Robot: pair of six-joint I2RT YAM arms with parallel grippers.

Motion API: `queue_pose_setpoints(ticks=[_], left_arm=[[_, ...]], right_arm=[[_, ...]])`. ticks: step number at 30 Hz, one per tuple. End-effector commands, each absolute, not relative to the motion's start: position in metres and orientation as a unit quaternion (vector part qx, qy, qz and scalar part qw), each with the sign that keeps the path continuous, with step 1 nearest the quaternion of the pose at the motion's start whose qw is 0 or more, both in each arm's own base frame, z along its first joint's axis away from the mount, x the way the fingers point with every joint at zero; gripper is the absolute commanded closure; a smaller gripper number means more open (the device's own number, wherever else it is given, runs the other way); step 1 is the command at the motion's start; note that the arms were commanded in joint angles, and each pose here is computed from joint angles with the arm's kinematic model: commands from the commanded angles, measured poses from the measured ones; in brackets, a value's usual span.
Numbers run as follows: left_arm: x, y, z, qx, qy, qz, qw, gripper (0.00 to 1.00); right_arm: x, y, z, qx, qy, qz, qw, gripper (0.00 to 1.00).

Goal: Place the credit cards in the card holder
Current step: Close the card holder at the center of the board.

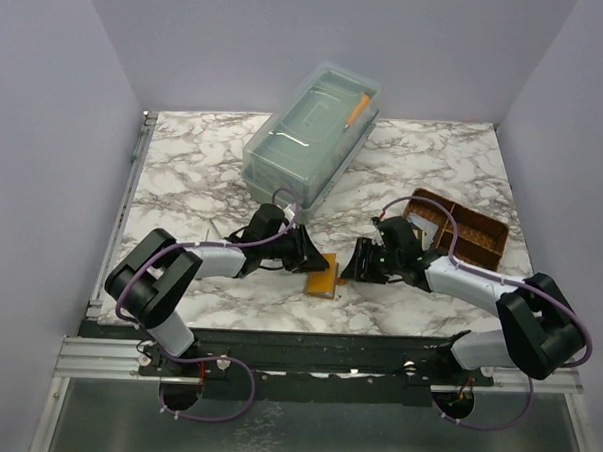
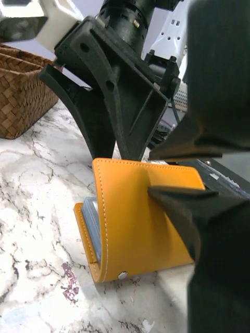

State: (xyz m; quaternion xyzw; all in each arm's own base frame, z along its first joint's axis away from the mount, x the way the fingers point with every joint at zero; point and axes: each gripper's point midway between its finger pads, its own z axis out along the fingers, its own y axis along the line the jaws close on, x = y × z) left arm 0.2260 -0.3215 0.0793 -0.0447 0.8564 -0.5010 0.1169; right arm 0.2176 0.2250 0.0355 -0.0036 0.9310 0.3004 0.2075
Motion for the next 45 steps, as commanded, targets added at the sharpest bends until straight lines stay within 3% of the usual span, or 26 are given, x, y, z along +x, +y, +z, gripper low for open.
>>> queue_pose_setpoints(ticks=[1,8,15,20,23,25,29,39,45], left_arm=[[0.226,-0.326,0.072,-0.043,0.858,-0.502,0.101,0.75],[0.227,-0.318,0.049,-0.055,0.882,-0.461,0.085,0.84],[0.226,-0.310,0.033,-0.068,0.895,-0.434,0.076,0.86],[0.225,-0.306,0.030,-0.069,0.897,-0.430,0.074,0.86],[0.225,-0.306,0.031,-0.066,0.897,-0.430,0.073,0.86],[0.224,-0.306,0.031,-0.065,0.897,-0.431,0.072,0.86],[0.223,-0.305,0.029,-0.064,0.898,-0.430,0.072,0.87],[0.225,-0.306,0.029,-0.063,0.898,-0.429,0.074,0.89],[0.225,-0.305,0.027,-0.066,0.899,-0.426,0.072,0.88]], right_arm=[[0.219,0.228,0.034,-0.043,0.942,0.265,0.200,0.45],[0.224,0.213,0.012,-0.044,0.969,0.157,0.187,0.42],[0.216,0.168,0.001,-0.018,0.981,0.048,0.186,0.56],[0.208,0.163,0.016,0.008,0.979,0.058,0.194,0.78],[0.210,0.174,0.029,-0.004,0.973,0.096,0.208,0.81],[0.212,0.201,0.041,-0.052,0.961,0.167,0.215,0.76],[0.220,0.227,0.048,-0.093,0.948,0.214,0.217,0.56],[0.227,0.238,0.025,-0.113,0.957,0.190,0.188,0.53],[0.223,0.232,0.013,-0.114,0.967,0.144,0.176,0.46]])
